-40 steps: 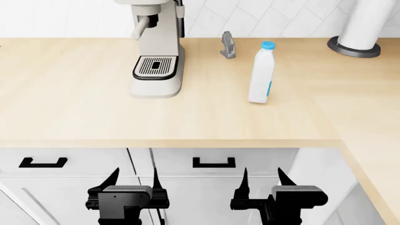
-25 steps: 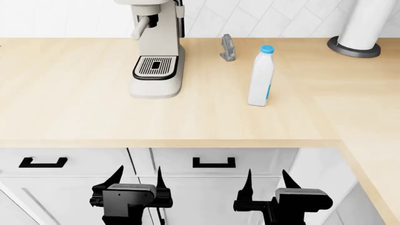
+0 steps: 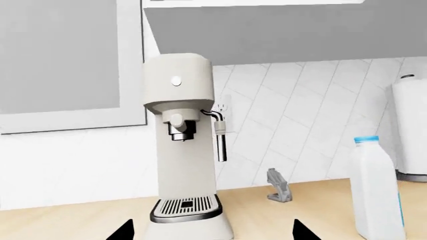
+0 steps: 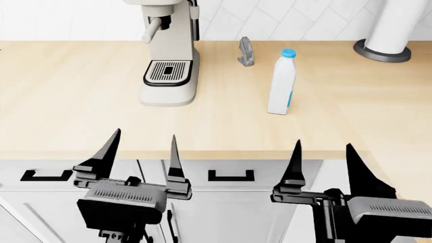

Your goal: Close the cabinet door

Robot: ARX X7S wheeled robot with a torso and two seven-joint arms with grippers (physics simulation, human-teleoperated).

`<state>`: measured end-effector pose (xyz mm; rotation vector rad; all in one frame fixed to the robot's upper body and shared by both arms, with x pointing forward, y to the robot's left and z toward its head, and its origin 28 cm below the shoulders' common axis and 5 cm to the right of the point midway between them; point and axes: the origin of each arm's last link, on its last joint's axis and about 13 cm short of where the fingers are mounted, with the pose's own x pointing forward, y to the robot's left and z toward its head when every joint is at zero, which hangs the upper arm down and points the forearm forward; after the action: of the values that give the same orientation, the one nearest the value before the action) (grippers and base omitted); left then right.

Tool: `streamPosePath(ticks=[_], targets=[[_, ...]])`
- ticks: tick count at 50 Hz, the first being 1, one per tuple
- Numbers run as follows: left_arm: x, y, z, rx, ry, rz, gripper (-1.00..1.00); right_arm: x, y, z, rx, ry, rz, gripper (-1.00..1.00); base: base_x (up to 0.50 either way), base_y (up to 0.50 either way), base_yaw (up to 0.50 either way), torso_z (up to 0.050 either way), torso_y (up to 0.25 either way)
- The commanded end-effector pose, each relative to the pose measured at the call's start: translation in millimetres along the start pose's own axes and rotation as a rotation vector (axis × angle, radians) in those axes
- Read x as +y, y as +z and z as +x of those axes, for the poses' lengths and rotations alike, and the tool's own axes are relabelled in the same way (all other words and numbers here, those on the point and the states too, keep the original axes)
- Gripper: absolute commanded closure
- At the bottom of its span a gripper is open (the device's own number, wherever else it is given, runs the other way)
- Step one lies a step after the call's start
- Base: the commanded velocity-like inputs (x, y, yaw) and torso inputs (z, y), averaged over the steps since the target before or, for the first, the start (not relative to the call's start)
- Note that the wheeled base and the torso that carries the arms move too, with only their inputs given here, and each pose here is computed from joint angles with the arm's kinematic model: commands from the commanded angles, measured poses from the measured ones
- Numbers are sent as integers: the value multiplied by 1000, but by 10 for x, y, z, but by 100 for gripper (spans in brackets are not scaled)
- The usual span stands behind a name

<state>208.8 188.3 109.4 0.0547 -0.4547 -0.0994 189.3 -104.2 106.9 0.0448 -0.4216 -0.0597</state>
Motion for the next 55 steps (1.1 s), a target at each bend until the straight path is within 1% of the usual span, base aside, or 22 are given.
streamPosePath(ticks=[1, 3, 5, 8, 11, 12, 14, 15, 16, 20, 21, 26, 30, 33, 34, 35, 36, 37, 39, 45, 49, 55], targets=[[1, 534, 101, -218, 1, 1, -100, -22, 614, 162, -229, -33, 21, -100, 0, 0, 0, 0, 0], [22, 652, 128, -258, 18, -8, -100, -31, 755, 200, -275, -48, 5, -100, 0, 0, 0, 0, 0], [29, 723, 144, -285, 21, -4, -100, -28, 849, 225, -306, -38, 14, -100, 0, 0, 0, 0, 0], [45, 813, 178, -309, 27, -8, -100, -10, 966, 260, -335, -31, 6, -100, 0, 0, 0, 0, 0], [67, 940, 242, -331, 27, -20, -100, 7, 1098, 311, -395, -16, 35, -100, 0, 0, 0, 0, 0], [71, 986, 261, -345, 29, -13, -100, 13, 1126, 334, -398, -19, 26, -100, 0, 0, 0, 0, 0], [90, 1167, 341, -402, 50, -26, -100, 48, 1197, 379, -414, -1, 49, -100, 0, 0, 0, 0, 0], [94, 1204, 356, -413, 53, -29, -100, 64, 1202, 381, -407, 29, 49, -100, 0, 0, 0, 0, 0], [103, 1269, 382, -435, 64, -22, -100, 98, 1195, 401, -366, 53, 48, -100, 0, 0, 0, 0, 0], [119, 1397, 412, -469, 77, -23, -100, 96, 1262, 463, -401, 27, 72, -100, 0, 0, 0, 0, 0], [122, 1421, 410, -487, 82, -3, -100, 85, 1285, 460, -414, 23, 89, -100, 0, 0, 0, 0, 0], [162, 1433, 378, -505, 106, 24, -100, 31, 1273, 396, -426, 32, 96, -100, 0, 0, 0, 0, 0], [185, 1445, 375, -522, 122, 37, -100, -12, 1371, 394, -432, 81, 39, -100, 0, 0, 0, 0, 0], [218, 1470, 374, -545, 133, 49, -100, -105, 1475, 350, -464, 45, 59, -100, 0, 0, 0, 0, 0], [210, 1493, 362, -550, 89, 42, -100, -121, 1489, 351, -464, 37, 59, -100, 0, 0, 0, 0, 0], [159, 1538, 342, -557, 9, 18, -100, -128, 1493, 351, -465, 32, 66, -100, 0, 0, 0, 0, 0], [160, 1571, 316, -557, -20, 36, -100, -130, 1492, 352, -464, 32, 66, -100, 0, 0, 0, 0, 0], [222, 1588, 290, -554, 12, 89, -100, -130, 1490, 352, -463, 32, 67, -100, 0, 0, 0, 0, 0], [208, 1608, 267, -566, 129, 67, -100, -118, 1480, 349, -461, 36, 66, -100, 0, -127, 0, 0, 0], [187, 1620, 240, -564, 124, 67, -100, -111, 1472, 346, -454, 44, 63, -100, -16, -472, 0, 0, 0], [176, 1613, 238, -560, 119, 67, -100, -98, 1452, 344, -448, 59, 55, -100, -12, -500, 0, -63, 0], [168, 1607, 232, -557, 113, 64, -100, -92, 1441, 339, -444, 69, 37, -100, 281, -207, 0, -118, 0]])
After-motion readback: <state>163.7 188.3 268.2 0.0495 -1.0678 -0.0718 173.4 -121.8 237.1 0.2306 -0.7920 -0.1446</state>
